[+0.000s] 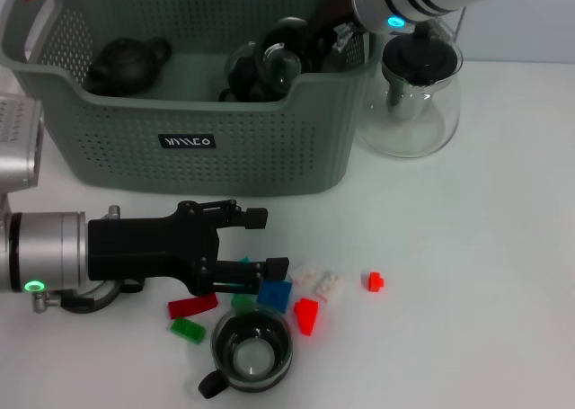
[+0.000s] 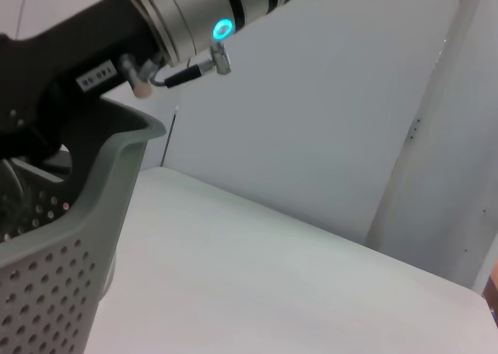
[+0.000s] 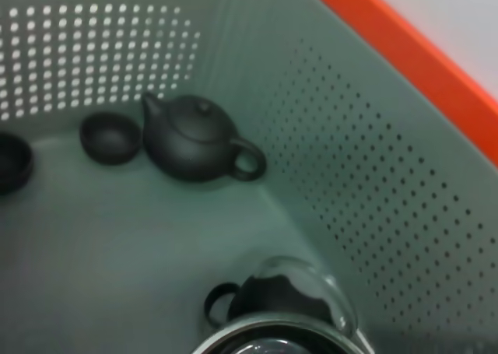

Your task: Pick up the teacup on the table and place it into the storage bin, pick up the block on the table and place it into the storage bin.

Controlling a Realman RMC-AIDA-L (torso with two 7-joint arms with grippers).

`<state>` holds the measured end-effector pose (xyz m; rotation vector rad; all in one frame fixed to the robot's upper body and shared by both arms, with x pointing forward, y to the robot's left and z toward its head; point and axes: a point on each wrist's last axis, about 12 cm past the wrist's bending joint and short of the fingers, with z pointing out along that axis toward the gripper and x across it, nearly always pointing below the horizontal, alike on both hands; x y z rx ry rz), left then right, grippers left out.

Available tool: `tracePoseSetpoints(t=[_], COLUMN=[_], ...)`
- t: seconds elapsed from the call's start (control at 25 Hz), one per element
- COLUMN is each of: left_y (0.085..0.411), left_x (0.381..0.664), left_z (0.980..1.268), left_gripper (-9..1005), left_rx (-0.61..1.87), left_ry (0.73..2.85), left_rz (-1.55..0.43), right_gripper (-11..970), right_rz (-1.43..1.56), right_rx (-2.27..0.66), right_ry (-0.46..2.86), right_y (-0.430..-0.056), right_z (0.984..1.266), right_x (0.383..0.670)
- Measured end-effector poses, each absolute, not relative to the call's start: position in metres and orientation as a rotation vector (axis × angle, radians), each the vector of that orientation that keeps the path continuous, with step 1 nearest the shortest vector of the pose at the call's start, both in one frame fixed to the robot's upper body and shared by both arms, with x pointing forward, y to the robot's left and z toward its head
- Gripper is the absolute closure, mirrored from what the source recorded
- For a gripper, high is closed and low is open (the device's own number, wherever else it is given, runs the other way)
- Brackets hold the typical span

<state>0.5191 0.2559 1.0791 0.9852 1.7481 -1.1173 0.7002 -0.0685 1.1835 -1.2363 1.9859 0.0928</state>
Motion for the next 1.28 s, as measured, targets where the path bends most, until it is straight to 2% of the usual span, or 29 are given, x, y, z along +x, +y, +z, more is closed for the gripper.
tracePoseSetpoints(t=[0.96,1.28], left_y=[0.2561,0.2569], left_x=[0.5190,0.5196], left_z=[1.0789,1.0795], left_gripper=[169,168], left_rx=[0.983,0.983], left_ry=[1.750,1.752], left_rz=[-1.117,-1.114], right_gripper=[888,605], right_rz=[0.061,0.060], right_rx=[-1.305,-1.304], right_ry=[1.975,1.961], right_y=[-0.0649,-0.0628], right_z=[1.1785,1.1825], right_x=[0.6956,0.6964])
